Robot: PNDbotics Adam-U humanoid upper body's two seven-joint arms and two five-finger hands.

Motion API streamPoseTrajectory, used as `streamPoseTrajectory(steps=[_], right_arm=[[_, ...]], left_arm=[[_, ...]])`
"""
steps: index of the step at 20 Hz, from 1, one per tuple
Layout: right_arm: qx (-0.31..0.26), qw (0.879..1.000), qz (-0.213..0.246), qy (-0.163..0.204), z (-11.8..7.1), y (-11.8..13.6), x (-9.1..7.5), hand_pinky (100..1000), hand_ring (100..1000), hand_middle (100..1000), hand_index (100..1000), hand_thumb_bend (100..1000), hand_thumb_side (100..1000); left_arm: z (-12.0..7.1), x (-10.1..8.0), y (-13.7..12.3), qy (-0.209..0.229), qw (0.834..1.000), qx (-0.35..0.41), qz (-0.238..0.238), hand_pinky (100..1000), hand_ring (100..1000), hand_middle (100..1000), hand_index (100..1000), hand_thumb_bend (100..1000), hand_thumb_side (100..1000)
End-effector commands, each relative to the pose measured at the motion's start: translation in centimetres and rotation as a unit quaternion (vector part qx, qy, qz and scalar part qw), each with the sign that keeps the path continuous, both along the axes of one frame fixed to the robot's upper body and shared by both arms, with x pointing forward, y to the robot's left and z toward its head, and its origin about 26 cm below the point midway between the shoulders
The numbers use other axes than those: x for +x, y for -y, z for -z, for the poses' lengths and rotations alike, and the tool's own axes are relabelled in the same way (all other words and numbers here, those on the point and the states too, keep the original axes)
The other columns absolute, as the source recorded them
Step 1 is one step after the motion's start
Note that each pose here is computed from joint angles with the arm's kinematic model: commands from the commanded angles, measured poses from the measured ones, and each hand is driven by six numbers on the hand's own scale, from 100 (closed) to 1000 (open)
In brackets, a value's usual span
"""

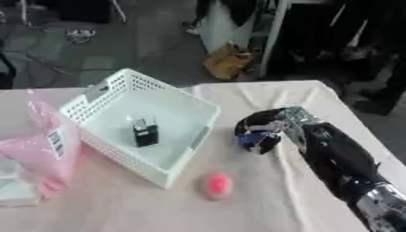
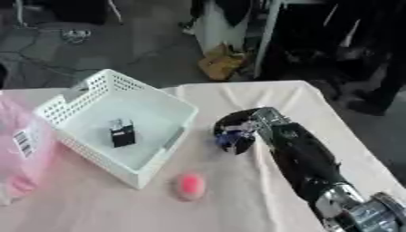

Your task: Pick up objects on the table and place them in the box.

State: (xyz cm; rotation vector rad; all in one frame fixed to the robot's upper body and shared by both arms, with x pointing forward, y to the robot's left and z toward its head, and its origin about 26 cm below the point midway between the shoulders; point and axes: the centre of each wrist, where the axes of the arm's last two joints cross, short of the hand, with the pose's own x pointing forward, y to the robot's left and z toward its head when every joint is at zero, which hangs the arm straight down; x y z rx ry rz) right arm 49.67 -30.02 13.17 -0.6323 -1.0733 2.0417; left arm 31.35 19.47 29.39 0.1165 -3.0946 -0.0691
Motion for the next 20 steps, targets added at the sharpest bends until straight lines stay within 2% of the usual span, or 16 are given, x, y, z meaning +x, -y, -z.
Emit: streamPoseTrajectory(steps=[1,2,5,6,9,10,11,12,13,15,17,20], right_arm=[[-0.003,1.000,0.001,0.003,-1.32,1.67,0.03,160,317,380,459,100,201],[0.000,1.000,0.001,0.004,-1.32,1.70,0.03,109,284,379,461,100,201],[0.007,1.000,0.003,0.008,-1.28,1.77,0.02,100,270,377,463,100,210],[0.010,1.000,0.003,0.008,-1.23,1.78,0.02,100,130,353,478,100,296],[0.023,1.000,0.003,0.006,-1.07,1.95,-0.01,100,110,347,481,100,314],[0.029,1.000,0.003,0.009,-1.16,1.96,0.01,100,100,193,446,100,639],[0.041,0.999,0.004,0.018,-1.35,1.96,0.04,100,100,193,446,100,639],[0.050,0.998,0.004,0.025,-1.42,1.97,0.04,100,100,111,395,100,777],[0.060,0.998,0.002,0.035,-1.55,1.92,0.06,100,100,111,395,100,777],[0.073,0.996,-0.001,0.050,-1.63,1.90,0.06,100,100,100,343,100,901],[0.079,0.995,-0.003,0.059,-1.54,1.89,0.05,100,100,100,332,100,919],[0.078,0.995,-0.004,0.060,-1.30,1.93,0.03,100,100,100,332,100,893]], left_arm=[[-0.71,-0.27,-0.08,0.014,1.000,0.003,0.002,725,942,938,937,100,903],[-0.71,-0.27,-0.09,0.014,1.000,0.003,0.001,725,942,938,937,100,903],[-0.71,-0.27,-0.10,0.014,1.000,0.003,0.001,725,942,938,937,100,903],[-0.71,-0.27,-0.10,0.014,1.000,0.003,0.001,725,942,938,937,100,902],[-0.71,-0.27,-0.11,0.014,1.000,0.003,0.001,726,942,938,937,100,901],[-0.70,-0.27,-0.11,0.013,1.000,0.004,0.001,725,942,938,937,100,894],[-0.69,-0.27,-0.11,0.013,1.000,0.004,0.000,725,942,938,937,100,894],[-0.69,-0.27,-0.11,0.013,1.000,0.005,0.000,725,942,938,937,100,887],[-0.68,-0.27,-0.11,0.013,1.000,0.005,0.000,725,942,938,937,100,887],[-0.67,-0.27,-0.11,0.012,1.000,0.006,0.000,725,942,938,937,100,882],[-0.66,-0.27,-0.10,0.012,1.000,0.007,0.000,725,942,938,937,100,880],[-0.64,-0.26,-0.11,0.012,1.000,0.008,0.000,725,941,938,937,100,876]])
